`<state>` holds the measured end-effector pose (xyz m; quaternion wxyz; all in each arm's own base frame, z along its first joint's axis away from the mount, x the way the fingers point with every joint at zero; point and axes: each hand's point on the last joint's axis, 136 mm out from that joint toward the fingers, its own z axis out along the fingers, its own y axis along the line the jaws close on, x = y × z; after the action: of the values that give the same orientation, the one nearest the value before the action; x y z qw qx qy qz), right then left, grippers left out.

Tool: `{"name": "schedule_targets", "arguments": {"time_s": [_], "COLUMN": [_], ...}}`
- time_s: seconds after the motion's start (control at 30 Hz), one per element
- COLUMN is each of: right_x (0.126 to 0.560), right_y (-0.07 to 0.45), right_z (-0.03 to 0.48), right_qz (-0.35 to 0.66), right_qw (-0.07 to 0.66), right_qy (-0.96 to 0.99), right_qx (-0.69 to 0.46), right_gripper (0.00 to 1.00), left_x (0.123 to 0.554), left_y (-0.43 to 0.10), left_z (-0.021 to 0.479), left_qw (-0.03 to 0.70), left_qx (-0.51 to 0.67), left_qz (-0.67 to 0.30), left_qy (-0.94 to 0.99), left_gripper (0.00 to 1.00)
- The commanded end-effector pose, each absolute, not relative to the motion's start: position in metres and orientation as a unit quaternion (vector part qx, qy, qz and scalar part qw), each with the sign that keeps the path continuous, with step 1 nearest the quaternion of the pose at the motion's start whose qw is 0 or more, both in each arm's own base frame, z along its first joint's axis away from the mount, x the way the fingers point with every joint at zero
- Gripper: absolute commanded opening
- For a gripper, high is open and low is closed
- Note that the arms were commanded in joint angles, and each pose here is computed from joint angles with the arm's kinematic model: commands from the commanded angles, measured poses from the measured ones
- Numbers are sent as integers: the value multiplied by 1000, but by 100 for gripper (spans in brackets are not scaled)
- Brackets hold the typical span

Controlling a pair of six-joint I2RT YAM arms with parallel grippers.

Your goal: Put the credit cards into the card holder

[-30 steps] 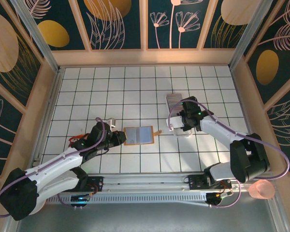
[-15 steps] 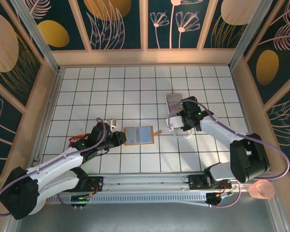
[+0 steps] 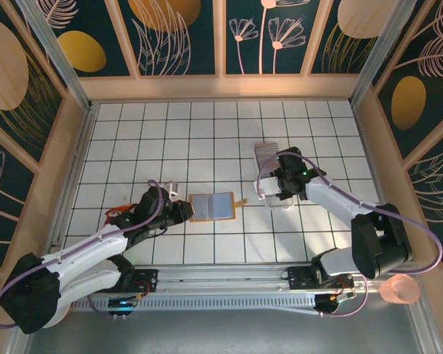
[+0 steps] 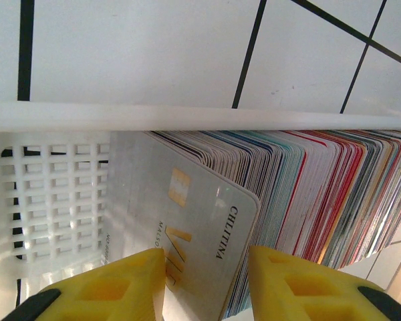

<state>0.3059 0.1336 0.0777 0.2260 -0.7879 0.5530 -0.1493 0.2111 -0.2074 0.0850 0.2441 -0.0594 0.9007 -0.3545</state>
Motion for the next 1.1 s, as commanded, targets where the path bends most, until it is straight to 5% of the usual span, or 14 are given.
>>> {"name": "schedule_targets", "arguments": {"time_s": [0.0,0.6,0.83,1.07], "right_x": [317,314,311,312], "right_y": [136,137,136,134], "right_z": [93,85,81,72], "right_qz": [-171,-160,-162,-162], "right_qw": [246,234,229,220], "right_qy": [549,550,548,549], "right_qx": [-780,-785,-788,-790], "right_gripper": [43,47,64,64], "left_x": [210,209,210,209], "left_y": [-210,-211,-212,-211], "left_z": [83,81,80,80], "left_qw": [241,238,237,238], "left_qx": [-57,-55,-54,-53], "left_qz": [-362,-361,-362,-361], "left_qy": [899,900,900,900], "left_gripper": [15,11,11,10]}}
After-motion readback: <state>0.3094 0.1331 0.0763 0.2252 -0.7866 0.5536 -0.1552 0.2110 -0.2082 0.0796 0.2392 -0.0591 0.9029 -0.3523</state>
